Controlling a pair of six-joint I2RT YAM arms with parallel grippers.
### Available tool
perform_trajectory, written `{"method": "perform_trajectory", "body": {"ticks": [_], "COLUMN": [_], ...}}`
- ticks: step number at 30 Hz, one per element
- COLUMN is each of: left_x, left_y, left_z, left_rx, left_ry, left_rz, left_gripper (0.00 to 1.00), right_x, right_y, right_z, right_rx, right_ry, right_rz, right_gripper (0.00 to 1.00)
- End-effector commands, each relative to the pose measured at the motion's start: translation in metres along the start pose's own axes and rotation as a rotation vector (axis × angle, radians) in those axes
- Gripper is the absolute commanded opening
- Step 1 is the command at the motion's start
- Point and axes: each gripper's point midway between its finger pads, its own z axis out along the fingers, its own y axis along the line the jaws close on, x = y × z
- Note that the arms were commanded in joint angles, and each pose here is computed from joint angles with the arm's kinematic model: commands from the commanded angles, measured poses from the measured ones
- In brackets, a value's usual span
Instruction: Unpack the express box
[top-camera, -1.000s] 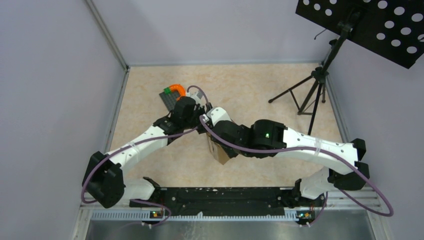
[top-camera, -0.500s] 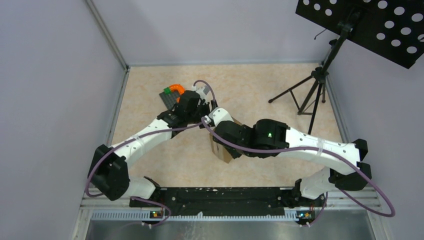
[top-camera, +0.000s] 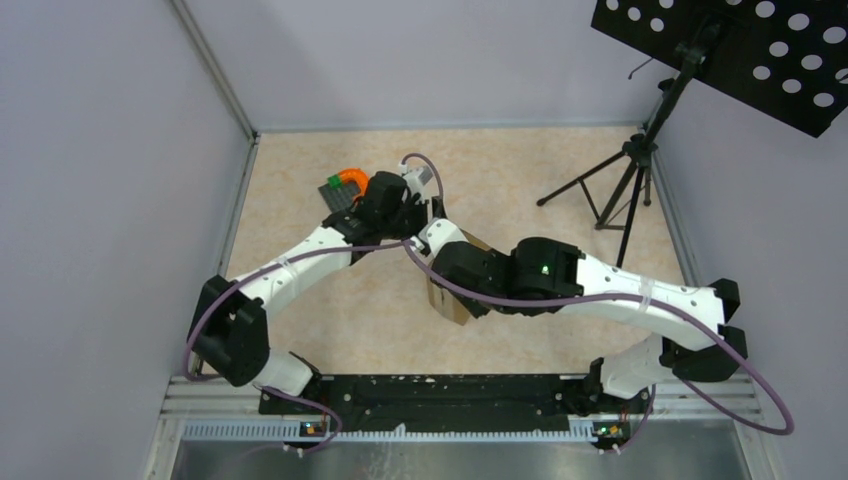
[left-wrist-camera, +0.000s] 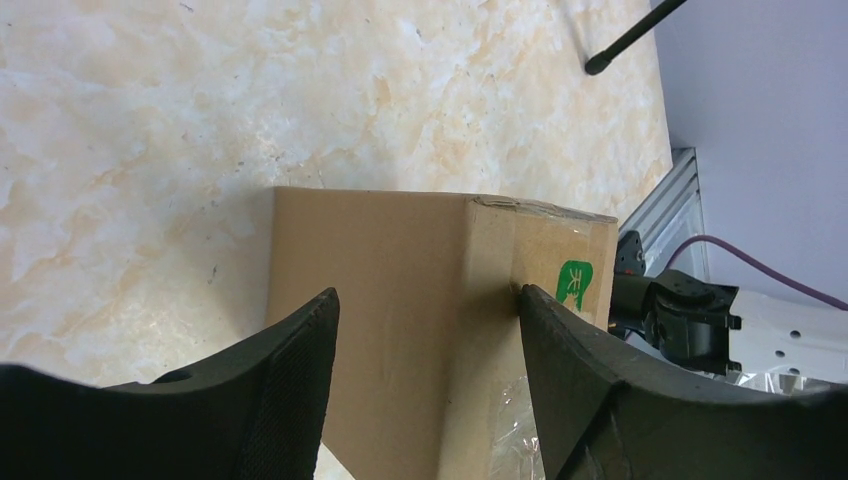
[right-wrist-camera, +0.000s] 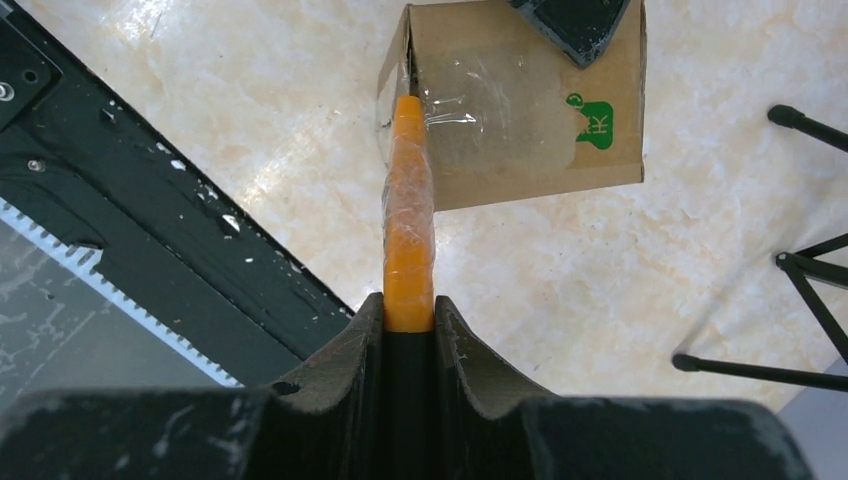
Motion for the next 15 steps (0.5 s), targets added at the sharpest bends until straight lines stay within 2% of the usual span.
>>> {"method": "perform_trajectory", "body": {"ticks": [1, 6, 15], "left_x": [0.041, 0.016, -0.048], "left_y": [0.054, 0.034, -0.024], "left_z": [0.008, -0.003, -0.036], "left_rx": [-0.185, -0.169, -0.076], "left_ry": [0.166, 0.107, -0.025], "left_rz": [0.028, 0.063, 0.181], "left_gripper": [0.69, 0.72, 0.77], "right_x": [0.024, 0.017, 0.008], "right_y": [0.022, 0.022, 0.015], "right_z": [-0.003, -0.003, -0.004], "right_rx": [-0.142, -0.142, -0.123], "right_ry": [0.076, 0.048, 0.012], "right_rz": [-0.064, -0.047, -0.009], "right_gripper": [0.00, 0.00, 0.00]}}
